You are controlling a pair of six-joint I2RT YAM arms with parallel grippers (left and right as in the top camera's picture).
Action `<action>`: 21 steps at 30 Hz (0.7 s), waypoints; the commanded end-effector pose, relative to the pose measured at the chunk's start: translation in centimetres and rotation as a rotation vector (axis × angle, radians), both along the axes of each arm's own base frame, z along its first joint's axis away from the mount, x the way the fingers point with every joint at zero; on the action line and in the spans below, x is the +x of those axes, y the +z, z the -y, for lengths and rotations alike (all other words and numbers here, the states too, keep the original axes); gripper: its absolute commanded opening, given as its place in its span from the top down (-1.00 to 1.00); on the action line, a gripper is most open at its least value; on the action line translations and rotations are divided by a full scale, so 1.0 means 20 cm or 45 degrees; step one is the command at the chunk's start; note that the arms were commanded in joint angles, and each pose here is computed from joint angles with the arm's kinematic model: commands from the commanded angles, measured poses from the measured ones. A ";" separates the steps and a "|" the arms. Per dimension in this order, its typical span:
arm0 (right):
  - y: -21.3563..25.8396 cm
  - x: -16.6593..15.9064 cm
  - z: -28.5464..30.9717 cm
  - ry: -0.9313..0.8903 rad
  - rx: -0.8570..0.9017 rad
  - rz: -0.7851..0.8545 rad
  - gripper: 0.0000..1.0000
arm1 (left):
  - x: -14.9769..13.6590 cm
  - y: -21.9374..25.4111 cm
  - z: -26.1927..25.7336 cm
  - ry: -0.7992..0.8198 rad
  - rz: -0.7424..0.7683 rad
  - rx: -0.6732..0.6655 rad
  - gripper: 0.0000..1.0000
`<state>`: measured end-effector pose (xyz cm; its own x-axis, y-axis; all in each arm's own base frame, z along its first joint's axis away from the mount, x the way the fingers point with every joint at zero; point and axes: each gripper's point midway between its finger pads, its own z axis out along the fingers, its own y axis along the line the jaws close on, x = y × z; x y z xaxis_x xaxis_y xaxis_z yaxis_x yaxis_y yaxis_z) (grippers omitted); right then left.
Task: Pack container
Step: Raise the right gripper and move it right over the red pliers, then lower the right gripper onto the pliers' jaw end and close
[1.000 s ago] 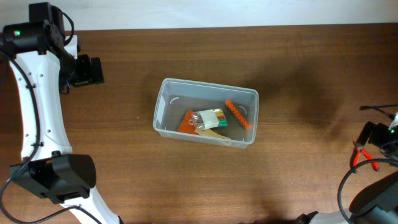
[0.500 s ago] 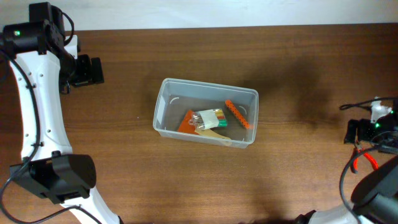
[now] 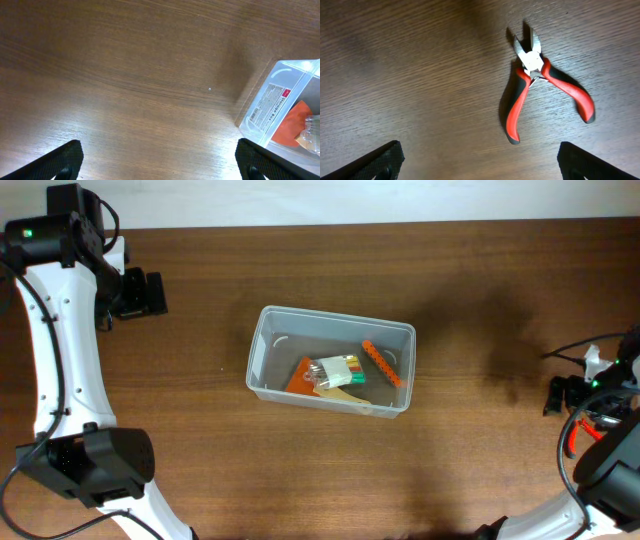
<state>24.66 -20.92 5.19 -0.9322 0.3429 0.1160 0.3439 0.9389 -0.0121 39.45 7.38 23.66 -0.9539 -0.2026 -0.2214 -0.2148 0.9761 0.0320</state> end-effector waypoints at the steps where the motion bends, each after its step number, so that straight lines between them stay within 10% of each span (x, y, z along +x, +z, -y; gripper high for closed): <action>1: -0.09 -0.01 0.00 -0.060 0.016 -0.044 -0.98 | 0.00 0.02 -0.02 -0.006 0.013 0.015 -0.98; 21: -0.18 -0.12 0.06 -0.182 0.028 -0.051 -0.98 | 0.00 0.02 -0.02 -0.006 0.013 0.015 -0.98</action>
<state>22.71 -22.60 2.45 -0.8631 0.4841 0.1436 0.4874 0.8731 -0.0136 39.45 7.38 23.66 -0.9540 -0.2022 -0.2214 -0.2144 0.9762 0.0321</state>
